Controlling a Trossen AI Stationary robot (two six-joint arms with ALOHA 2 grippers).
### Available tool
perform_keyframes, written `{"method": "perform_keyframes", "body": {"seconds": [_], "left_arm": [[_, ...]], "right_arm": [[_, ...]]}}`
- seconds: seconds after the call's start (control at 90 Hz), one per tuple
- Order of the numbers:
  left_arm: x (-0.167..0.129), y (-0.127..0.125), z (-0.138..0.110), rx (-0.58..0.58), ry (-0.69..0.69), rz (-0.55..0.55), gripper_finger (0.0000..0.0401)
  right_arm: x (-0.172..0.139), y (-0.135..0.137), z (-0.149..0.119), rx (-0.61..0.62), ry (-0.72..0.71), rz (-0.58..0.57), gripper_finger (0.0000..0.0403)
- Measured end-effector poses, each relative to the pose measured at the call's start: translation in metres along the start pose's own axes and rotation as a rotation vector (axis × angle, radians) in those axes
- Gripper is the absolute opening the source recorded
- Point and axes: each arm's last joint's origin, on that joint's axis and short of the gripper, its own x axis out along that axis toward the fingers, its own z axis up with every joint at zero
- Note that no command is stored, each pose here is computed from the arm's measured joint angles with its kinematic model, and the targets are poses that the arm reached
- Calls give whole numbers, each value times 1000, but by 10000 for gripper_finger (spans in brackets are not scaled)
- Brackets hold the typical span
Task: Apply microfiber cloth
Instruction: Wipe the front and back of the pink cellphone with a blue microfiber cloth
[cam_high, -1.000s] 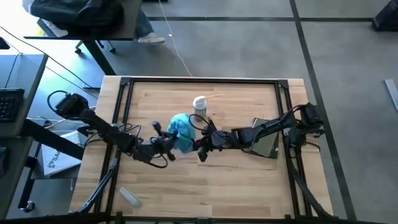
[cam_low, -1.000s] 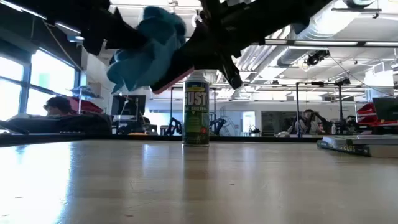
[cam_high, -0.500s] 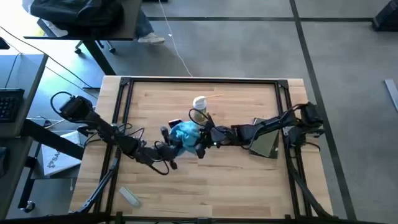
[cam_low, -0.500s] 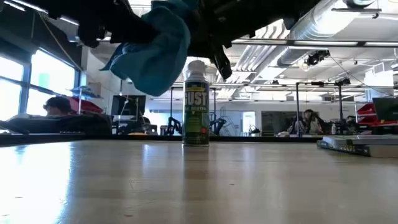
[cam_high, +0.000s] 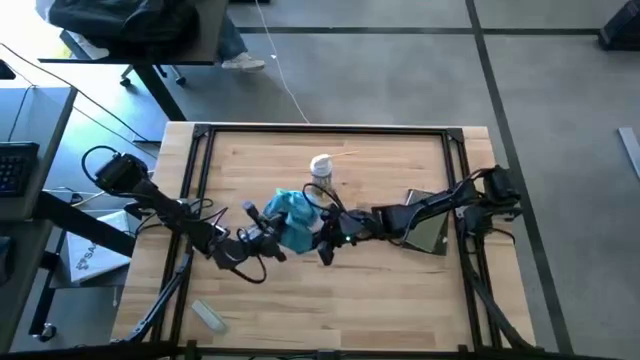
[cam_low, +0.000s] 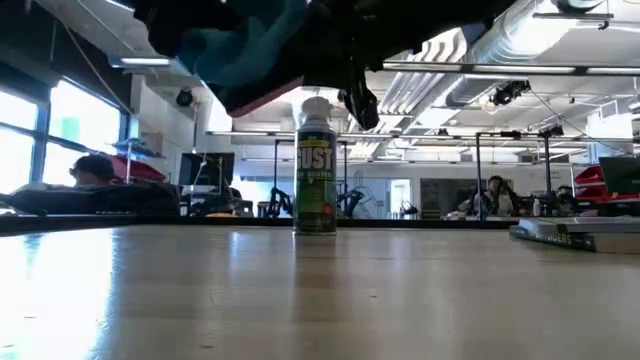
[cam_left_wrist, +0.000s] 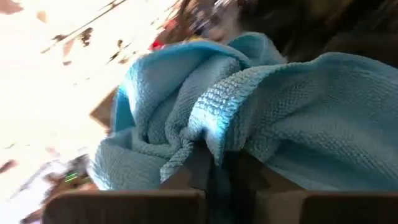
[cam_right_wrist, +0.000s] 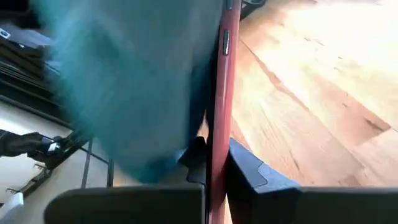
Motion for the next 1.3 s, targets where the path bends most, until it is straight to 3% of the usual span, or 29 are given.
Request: {"method": "perform_keyframes", "body": {"seconds": [0.256,0.378,0.567,0.678,0.878,1.078,1.3], "left_arm": [[-18,19,-9,-9,72,105,10],[-32,37,-16,-70,76,125,10],[-49,56,-36,-354,14,78,10],[-52,53,-52,-567,-60,-33,10],[-47,32,-76,-851,-114,-351,10],[-42,17,-87,-909,-73,-578,10],[-37,15,-88,-938,-48,-608,19]], "right_arm": [[-3,11,-4,-18,20,72,0],[-13,19,-2,-36,32,84,0],[-45,33,2,-86,66,20,0],[-62,41,6,-143,18,-45,0],[-70,46,15,-225,-101,-85,0],[-55,40,15,-232,-139,-94,0],[-26,24,-7,-198,-54,-134,0]]}}
